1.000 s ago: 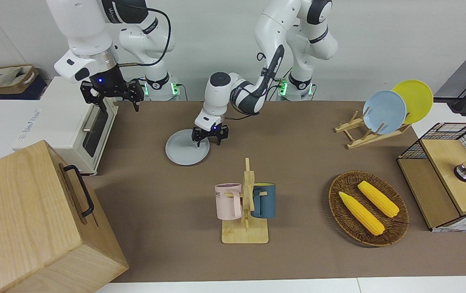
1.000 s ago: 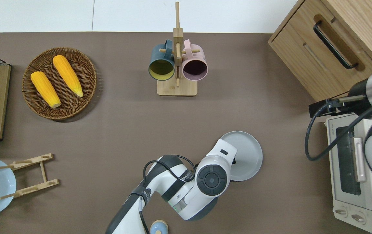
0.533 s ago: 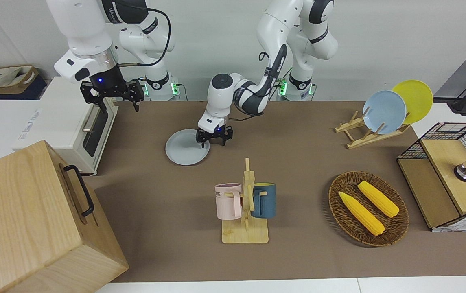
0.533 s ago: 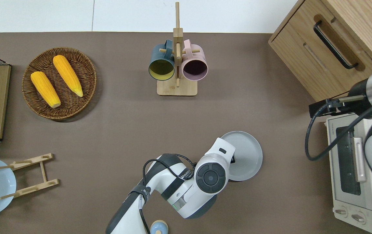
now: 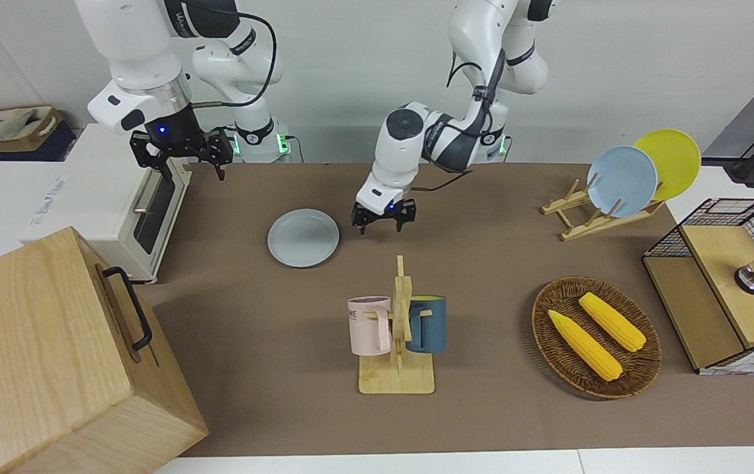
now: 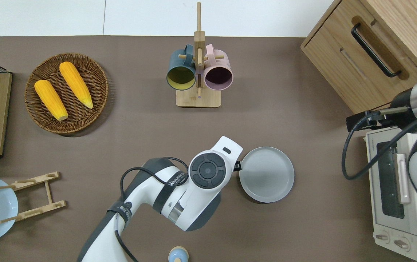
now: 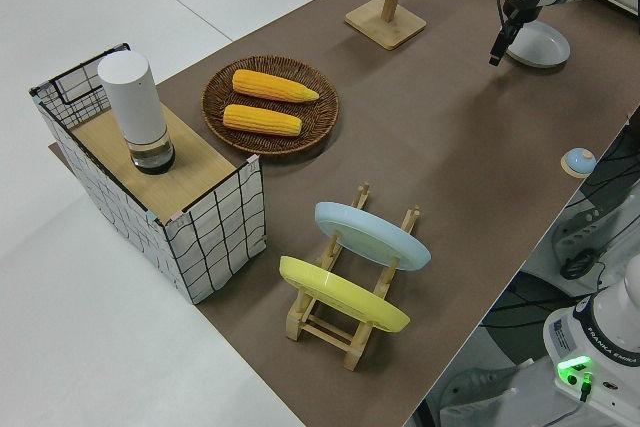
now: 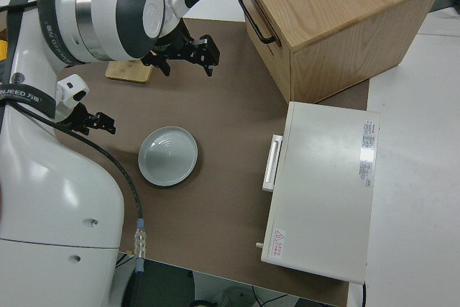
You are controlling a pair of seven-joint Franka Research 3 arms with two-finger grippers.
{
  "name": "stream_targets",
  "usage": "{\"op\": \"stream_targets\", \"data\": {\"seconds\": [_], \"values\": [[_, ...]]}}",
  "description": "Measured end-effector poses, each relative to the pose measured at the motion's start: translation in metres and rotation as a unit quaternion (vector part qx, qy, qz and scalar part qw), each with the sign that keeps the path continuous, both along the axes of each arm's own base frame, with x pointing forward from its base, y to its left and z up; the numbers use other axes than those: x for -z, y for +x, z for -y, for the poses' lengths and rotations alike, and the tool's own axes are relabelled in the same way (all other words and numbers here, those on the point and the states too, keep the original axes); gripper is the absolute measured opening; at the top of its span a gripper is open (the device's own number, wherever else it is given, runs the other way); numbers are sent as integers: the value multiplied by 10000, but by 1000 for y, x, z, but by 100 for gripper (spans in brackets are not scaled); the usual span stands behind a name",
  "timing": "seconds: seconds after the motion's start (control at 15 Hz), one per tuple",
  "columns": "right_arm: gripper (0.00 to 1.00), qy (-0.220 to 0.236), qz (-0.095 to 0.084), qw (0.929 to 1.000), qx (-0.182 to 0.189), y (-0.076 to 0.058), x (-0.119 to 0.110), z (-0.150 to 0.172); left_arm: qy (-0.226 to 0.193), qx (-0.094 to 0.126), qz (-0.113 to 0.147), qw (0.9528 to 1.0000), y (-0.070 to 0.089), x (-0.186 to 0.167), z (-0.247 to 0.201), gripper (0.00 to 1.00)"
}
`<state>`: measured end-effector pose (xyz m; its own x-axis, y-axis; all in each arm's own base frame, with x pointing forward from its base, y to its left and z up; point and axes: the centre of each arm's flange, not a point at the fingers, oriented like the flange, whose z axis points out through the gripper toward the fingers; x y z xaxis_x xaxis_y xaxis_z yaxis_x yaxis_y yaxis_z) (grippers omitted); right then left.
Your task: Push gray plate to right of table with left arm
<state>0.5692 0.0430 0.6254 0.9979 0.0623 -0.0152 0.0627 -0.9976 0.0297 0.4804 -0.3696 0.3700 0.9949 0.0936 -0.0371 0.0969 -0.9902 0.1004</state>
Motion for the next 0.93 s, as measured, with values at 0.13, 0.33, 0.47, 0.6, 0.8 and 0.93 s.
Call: {"op": "stream_targets", "data": {"seconds": [0.13,0.33,0.47,0.6,0.8,0.93], "values": [[99,0,0,10000,0,0,0,0,64,105,-60,9999,11,-19,-30,100],[99,0,0,10000,0,0,0,0,106,185,-90,9997,28,-50,-81,100],[99,0,0,10000,0,0,0,0,112,153,-71,9998,38,-67,-117,100],[99,0,0,10000,0,0,0,0,120,187,-77,9997,44,-75,-141,100],[99,0,0,10000,0,0,0,0,163,365,-147,9991,50,-90,-184,100],[99,0,0,10000,0,0,0,0,264,502,-138,9983,52,-100,-212,100]]}}
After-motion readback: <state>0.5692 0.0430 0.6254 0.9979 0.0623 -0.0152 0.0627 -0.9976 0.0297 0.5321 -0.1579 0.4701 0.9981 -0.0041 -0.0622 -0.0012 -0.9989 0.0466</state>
